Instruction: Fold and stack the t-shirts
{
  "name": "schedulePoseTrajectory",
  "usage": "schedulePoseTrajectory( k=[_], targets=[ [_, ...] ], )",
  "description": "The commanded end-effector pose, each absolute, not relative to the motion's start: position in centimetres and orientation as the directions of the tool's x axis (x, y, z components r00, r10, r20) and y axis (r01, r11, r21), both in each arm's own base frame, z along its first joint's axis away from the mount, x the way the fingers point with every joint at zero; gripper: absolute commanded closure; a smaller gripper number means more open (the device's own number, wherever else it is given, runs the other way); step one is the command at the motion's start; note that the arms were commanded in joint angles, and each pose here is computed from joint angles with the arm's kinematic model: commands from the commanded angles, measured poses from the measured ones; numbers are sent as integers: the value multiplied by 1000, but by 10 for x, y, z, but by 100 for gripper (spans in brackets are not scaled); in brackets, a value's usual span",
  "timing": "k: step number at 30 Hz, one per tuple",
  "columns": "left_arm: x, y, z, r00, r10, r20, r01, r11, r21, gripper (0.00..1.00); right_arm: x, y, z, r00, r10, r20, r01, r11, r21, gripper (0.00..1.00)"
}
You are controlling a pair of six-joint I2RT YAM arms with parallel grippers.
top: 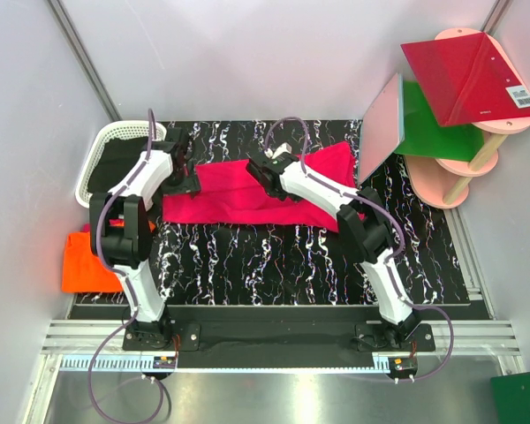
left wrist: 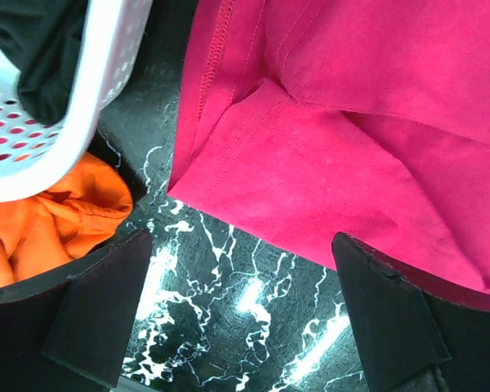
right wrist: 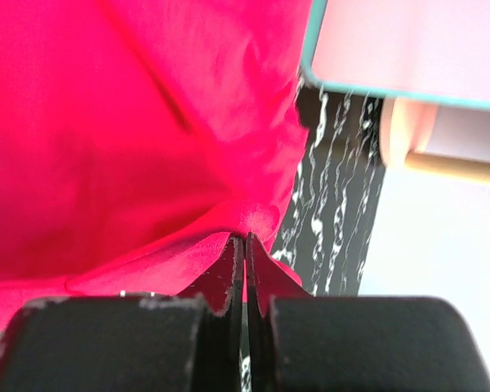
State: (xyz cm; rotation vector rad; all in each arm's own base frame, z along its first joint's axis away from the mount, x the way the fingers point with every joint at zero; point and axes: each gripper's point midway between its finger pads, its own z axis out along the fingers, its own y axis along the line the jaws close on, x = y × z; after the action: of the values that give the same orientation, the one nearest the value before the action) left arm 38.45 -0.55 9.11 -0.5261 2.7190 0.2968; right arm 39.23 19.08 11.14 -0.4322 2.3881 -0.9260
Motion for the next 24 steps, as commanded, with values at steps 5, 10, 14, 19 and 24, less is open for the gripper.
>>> schedulePoseTrajectory(
  k=[5,10,14,19,24],
  targets=[
    [369,-11,48,-904,-335,-266,-383,910,157,3,446,190,138,-743,-555,-373,-33,588,-808,100],
    [367,-9,49,-908,-326,-264,-377,910,172,3,459,183,141,-745,-550,-377,8,557,-830,100],
    [366,-6,47,-912,-319,-257,-372,908,193,3,466,176,144,-748,-534,-395,50,548,-835,100],
    [361,-4,43,-916,-323,-237,-373,904,210,3,482,169,146,-750,-523,-406,89,528,-845,99],
    [357,-2,42,-921,-319,-223,-368,900,232,3,500,152,129,-770,-504,-390,101,508,-856,65]
  ],
)
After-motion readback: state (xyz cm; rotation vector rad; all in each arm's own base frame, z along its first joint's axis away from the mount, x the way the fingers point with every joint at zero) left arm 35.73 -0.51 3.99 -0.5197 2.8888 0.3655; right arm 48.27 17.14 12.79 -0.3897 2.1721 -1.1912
